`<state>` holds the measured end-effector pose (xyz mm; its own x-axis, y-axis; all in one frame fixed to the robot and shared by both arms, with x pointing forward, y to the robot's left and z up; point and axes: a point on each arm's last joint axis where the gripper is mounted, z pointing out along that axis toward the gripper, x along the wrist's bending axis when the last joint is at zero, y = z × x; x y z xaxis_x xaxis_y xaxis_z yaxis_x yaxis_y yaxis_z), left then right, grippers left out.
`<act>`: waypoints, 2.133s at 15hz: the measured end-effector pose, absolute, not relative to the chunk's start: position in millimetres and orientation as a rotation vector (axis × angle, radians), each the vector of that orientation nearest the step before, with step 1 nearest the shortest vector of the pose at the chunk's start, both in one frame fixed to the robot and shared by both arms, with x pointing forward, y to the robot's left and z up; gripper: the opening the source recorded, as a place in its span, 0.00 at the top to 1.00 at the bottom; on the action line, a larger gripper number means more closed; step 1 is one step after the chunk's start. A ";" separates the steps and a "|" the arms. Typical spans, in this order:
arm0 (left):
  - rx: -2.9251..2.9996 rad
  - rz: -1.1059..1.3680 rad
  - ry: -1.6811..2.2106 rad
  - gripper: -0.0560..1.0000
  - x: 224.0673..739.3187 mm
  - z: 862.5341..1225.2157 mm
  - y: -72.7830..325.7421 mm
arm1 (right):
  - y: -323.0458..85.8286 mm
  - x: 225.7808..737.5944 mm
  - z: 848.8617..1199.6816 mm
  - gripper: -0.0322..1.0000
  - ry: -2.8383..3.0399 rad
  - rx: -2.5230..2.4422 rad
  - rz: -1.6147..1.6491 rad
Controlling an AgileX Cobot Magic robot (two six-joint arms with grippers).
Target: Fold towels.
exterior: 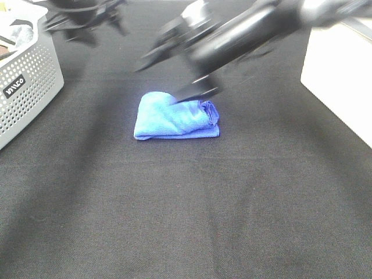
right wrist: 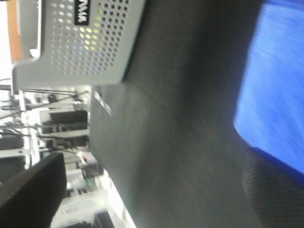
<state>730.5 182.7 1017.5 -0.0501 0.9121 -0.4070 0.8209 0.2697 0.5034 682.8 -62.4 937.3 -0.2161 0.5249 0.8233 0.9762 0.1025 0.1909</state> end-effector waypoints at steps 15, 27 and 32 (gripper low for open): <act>1.611 0.106 1.927 0.33 724.6 1013.5 184.1 | -140.5 711.2 903.8 0.06 -1.978 -1.720 -0.854; 1.995 0.225 1.863 0.33 667.8 1090.8 206.1 | -161.8 678.7 1008.1 0.06 -2.181 -1.764 -0.703; 1.989 0.435 1.708 0.33 609.8 1169.2 223.0 | -179.8 643.5 1057.3 0.06 -2.262 -1.879 -0.669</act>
<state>609.8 223.0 1169.2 0.1709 0.9829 -0.0684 0.8304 -0.1063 0.5469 643.5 -179.8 1057.3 -0.2188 0.9030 0.3697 0.9589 0.1288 0.2530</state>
